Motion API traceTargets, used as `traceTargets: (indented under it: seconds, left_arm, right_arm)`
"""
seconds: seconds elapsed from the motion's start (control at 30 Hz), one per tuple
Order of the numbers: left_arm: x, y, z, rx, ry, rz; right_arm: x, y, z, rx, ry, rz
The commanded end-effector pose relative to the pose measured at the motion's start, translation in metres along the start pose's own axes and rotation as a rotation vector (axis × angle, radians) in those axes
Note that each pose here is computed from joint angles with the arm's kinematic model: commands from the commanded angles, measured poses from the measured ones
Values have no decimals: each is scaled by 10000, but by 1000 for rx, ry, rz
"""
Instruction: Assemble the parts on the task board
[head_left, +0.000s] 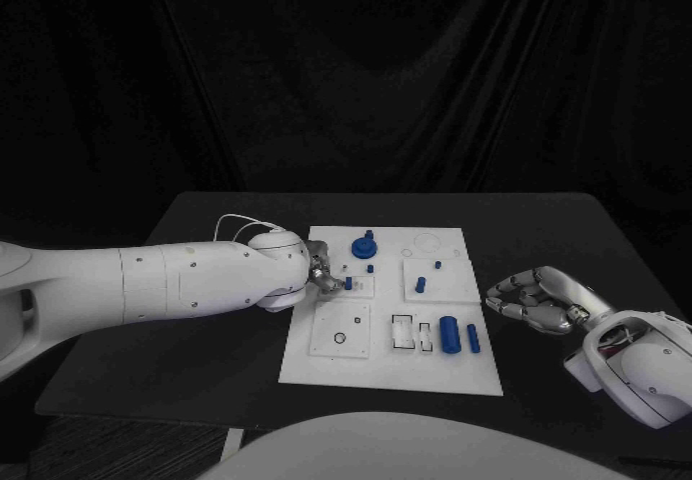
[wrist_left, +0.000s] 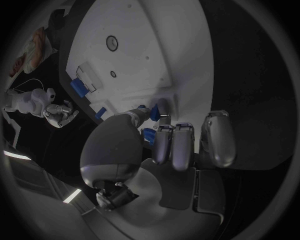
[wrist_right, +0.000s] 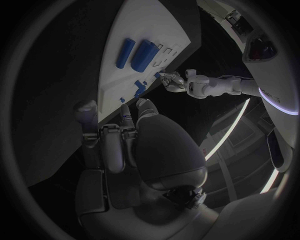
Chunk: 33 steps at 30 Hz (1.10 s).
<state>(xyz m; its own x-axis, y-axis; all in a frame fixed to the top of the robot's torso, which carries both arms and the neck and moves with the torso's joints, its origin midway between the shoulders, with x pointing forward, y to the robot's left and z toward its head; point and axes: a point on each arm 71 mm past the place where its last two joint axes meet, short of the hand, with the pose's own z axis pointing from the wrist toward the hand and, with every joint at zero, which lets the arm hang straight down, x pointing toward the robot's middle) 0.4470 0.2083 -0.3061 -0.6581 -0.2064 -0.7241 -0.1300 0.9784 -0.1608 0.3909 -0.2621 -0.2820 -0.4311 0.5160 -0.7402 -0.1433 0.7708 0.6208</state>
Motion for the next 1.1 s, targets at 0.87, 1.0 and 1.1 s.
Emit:
traceTargets:
  seconds: [0.87,1.0,1.1]
  left_arm:
    - [139,88,14,-45,53,52]
    - [141,92,12,-44,56,55]
    - [144,97,7,-43,59,56]
  right_arm:
    - [36,-19,-16,10,2,0]
    - [37,-20,-15,10,2,0]
    - [37,-21,-14,11,2,0]
